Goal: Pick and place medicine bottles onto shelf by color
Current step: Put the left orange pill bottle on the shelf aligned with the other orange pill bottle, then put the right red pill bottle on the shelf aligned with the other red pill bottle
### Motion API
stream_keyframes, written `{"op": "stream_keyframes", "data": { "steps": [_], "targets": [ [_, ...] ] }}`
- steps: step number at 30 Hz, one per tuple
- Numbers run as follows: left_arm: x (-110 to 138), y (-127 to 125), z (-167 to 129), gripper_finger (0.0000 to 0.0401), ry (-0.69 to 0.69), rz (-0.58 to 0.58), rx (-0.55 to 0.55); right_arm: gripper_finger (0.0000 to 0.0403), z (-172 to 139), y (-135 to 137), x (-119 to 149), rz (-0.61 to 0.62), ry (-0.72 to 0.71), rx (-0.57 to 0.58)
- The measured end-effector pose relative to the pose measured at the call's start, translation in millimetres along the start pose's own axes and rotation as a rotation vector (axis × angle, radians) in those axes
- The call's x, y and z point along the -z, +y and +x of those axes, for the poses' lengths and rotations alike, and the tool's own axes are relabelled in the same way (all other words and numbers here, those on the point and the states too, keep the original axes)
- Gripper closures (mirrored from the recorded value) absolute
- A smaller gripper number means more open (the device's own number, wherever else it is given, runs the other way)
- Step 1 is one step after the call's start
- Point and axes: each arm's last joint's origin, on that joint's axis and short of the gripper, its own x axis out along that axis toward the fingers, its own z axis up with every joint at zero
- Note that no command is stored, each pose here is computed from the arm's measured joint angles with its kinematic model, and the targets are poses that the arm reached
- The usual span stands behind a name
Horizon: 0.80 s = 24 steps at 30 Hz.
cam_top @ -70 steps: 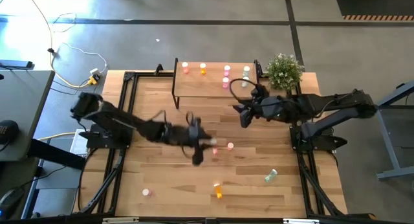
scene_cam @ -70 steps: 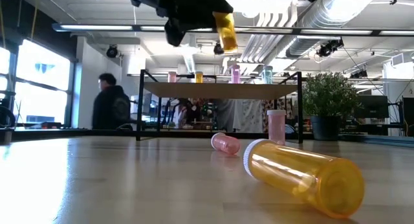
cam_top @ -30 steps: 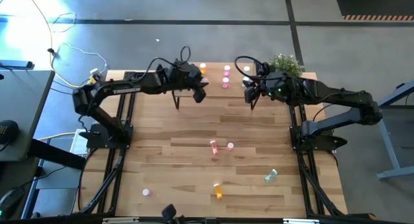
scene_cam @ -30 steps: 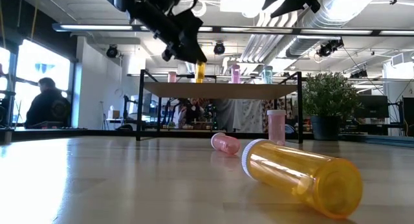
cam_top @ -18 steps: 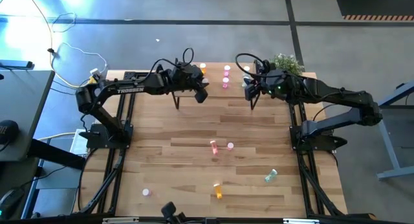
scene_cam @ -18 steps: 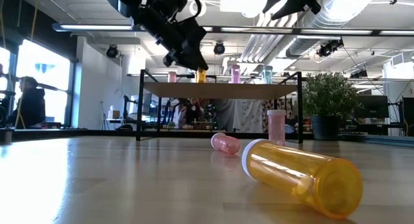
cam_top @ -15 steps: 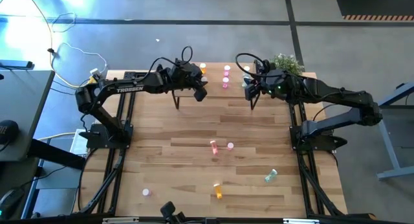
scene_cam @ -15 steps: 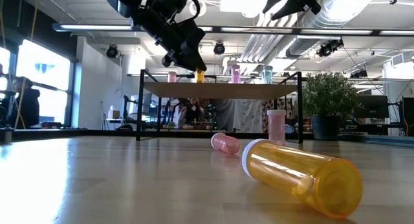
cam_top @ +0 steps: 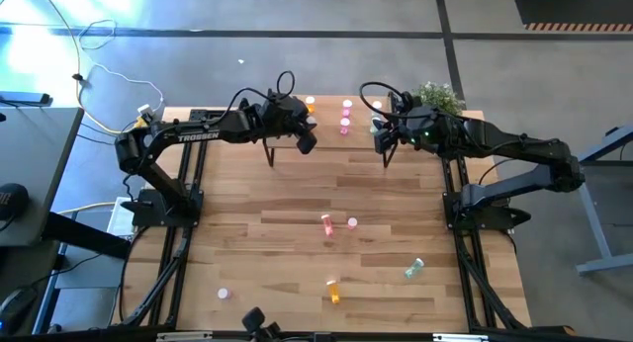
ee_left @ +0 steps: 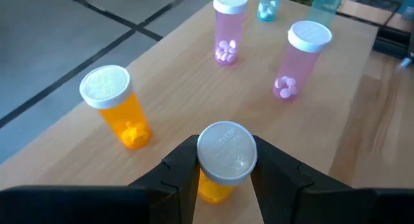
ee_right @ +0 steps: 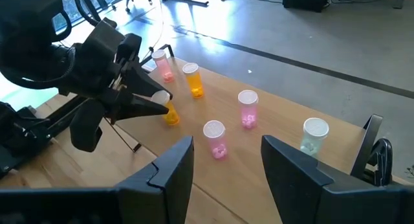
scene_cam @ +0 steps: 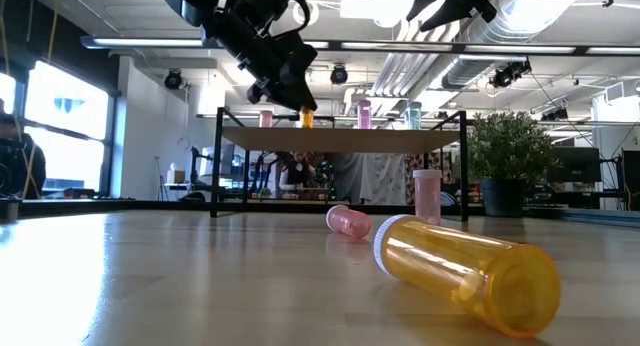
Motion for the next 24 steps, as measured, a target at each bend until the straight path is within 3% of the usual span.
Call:
{"op": "stream_keyframes", "data": {
  "steps": [6,18,24],
  "targets": [
    [0,0,0,0.0278,0.001,0.006,-0.012,0.0231,0,0,0,0.0,0.0,0.0],
    [0,0,1,0.0195,-0.002,0.006,-0.011,0.0231,0,0,0,0.0,0.0,0.0],
    [-13,0,-5,0.0175,-0.006,0.005,-0.013,0.0231,0,0,0,0.0,0.0,0.0]
  ]
}}
